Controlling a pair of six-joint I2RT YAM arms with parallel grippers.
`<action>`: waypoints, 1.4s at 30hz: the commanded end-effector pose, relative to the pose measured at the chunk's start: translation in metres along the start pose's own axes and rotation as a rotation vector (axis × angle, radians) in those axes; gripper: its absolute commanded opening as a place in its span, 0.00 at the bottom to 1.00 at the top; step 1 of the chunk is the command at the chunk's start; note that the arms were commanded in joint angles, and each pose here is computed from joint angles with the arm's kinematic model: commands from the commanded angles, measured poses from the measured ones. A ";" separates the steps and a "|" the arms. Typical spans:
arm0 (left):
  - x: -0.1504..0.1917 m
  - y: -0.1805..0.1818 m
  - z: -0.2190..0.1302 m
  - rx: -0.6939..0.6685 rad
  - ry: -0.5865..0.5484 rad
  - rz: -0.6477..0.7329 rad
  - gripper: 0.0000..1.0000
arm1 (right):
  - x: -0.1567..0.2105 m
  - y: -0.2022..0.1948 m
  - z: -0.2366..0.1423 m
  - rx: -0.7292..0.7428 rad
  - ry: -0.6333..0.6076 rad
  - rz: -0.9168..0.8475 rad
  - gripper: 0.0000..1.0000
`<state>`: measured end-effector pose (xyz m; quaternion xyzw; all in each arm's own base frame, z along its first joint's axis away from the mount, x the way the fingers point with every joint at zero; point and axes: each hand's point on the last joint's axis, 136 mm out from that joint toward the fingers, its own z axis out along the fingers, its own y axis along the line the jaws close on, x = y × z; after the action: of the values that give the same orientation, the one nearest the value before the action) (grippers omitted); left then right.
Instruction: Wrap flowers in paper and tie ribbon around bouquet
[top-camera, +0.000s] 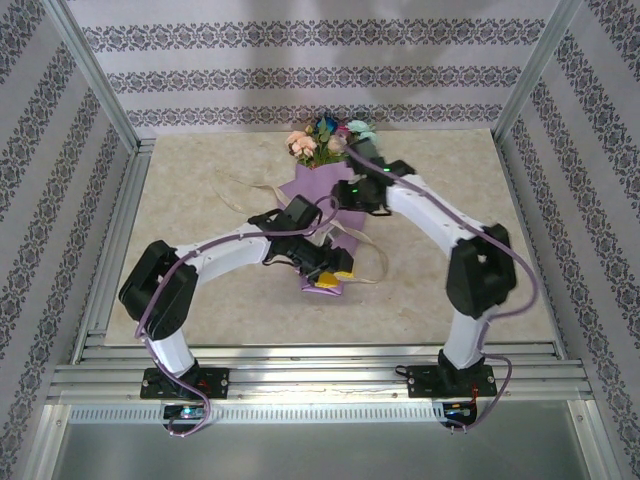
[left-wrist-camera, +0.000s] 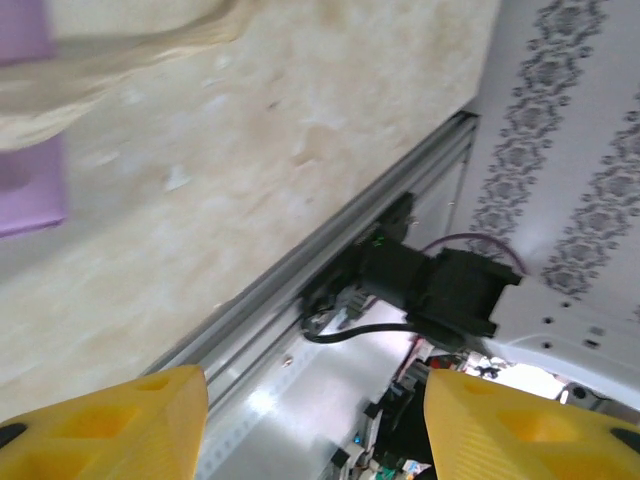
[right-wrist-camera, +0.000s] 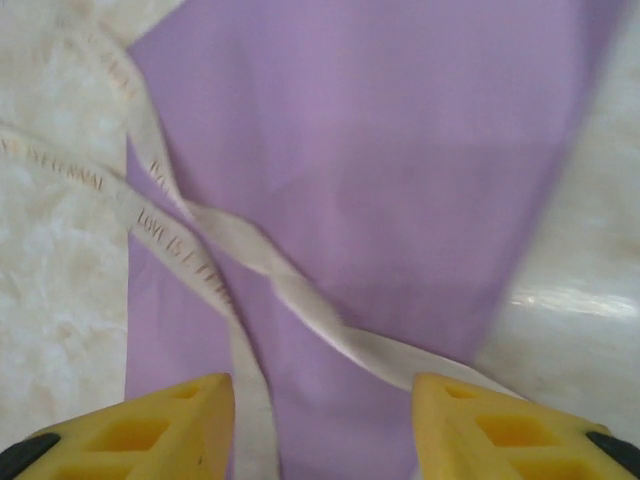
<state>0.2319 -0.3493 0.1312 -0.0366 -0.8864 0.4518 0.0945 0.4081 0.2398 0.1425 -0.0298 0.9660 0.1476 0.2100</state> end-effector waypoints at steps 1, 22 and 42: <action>0.003 0.003 -0.012 -0.029 -0.052 0.043 0.60 | 0.031 0.000 0.030 0.126 0.125 -0.145 0.55; -0.095 0.064 -0.110 -0.032 -0.488 -0.390 0.49 | 0.018 -0.033 0.081 0.294 0.170 -0.225 0.48; -0.147 0.096 -0.056 -0.447 -0.390 -0.351 0.52 | -0.012 -0.090 -0.039 0.226 -0.068 0.201 0.00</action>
<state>0.3881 -0.2769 0.0755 0.2023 -0.9408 0.2717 -0.0128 0.4249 0.1615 0.1584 0.0474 0.9683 0.0467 0.2408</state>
